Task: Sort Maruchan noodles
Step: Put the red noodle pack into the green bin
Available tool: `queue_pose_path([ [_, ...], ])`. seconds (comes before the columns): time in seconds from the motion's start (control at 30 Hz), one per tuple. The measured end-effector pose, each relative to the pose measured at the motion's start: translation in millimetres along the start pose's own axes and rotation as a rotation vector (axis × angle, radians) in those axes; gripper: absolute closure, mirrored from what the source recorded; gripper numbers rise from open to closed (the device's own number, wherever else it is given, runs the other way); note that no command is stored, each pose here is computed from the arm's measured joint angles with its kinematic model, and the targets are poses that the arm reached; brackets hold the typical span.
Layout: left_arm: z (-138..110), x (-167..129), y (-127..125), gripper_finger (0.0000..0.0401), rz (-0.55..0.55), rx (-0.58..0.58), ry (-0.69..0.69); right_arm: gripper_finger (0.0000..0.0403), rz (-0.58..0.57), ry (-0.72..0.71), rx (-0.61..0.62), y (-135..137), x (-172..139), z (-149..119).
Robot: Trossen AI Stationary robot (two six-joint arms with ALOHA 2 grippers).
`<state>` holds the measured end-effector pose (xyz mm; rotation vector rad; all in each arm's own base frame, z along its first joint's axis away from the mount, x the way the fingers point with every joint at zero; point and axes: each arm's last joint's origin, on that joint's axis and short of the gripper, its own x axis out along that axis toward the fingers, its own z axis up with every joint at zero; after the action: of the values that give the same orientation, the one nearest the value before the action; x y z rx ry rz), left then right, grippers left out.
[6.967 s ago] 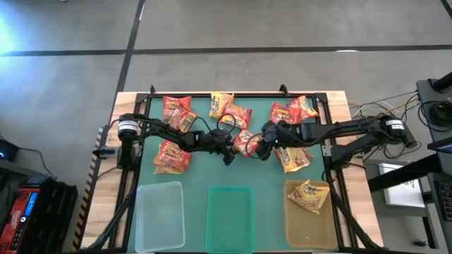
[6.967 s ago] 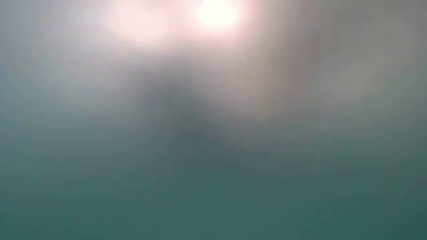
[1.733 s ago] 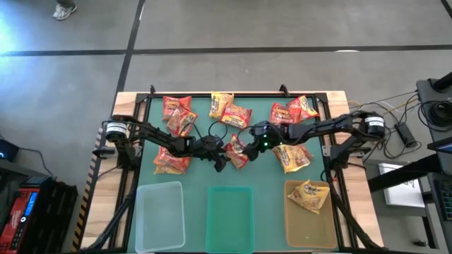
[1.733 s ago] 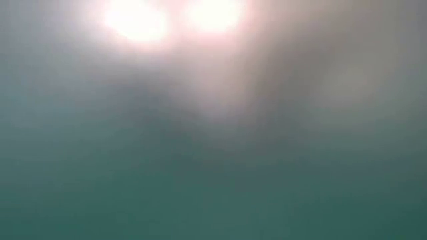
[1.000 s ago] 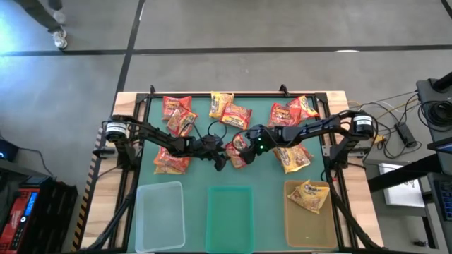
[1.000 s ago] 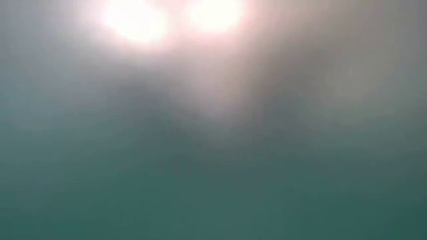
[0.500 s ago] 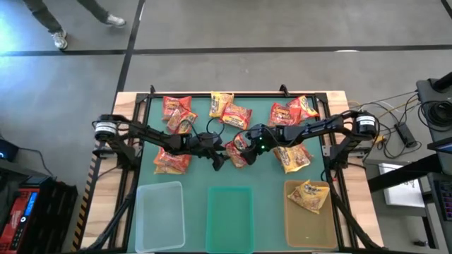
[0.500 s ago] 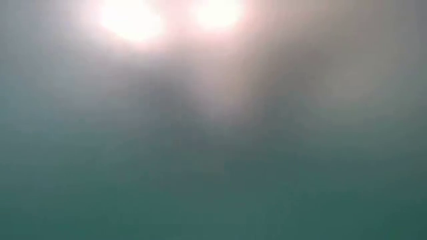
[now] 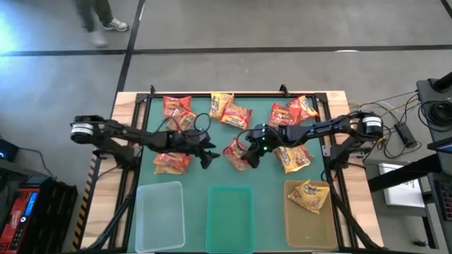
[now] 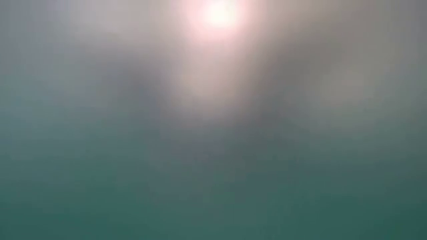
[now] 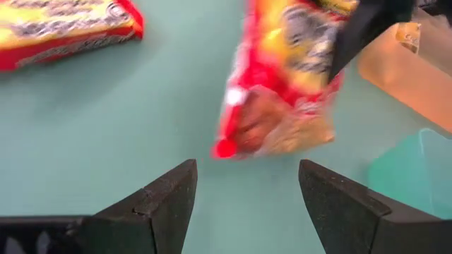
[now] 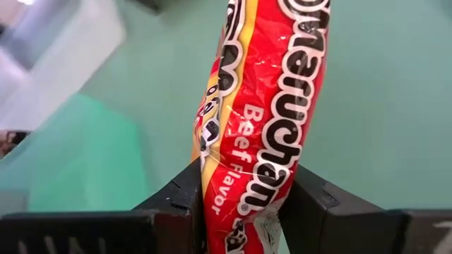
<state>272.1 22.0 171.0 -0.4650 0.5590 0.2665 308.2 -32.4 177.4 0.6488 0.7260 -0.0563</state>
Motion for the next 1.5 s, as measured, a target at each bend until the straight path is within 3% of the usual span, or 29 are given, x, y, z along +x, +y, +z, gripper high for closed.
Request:
queue_pose_path([
  [0.53,-12,-31,14,0.0168,0.143,-0.065,-0.158,0.0282,0.199,-0.006,-0.228,97,2,-15],
  [0.7,-10,-28,14,0.0168,0.159,-0.066,-0.178,0.0282,0.171,-0.005,-0.273,115,4,-34],
  [1.1,-2,-25,9,0.0168,0.114,-0.03,-0.267,0.0282,0.122,0.026,-0.304,131,17,-63],
  [1.5,-1,-25,9,0.0168,0.113,-0.004,-0.276,0.0266,0.102,0.041,-0.327,126,25,-65],
])
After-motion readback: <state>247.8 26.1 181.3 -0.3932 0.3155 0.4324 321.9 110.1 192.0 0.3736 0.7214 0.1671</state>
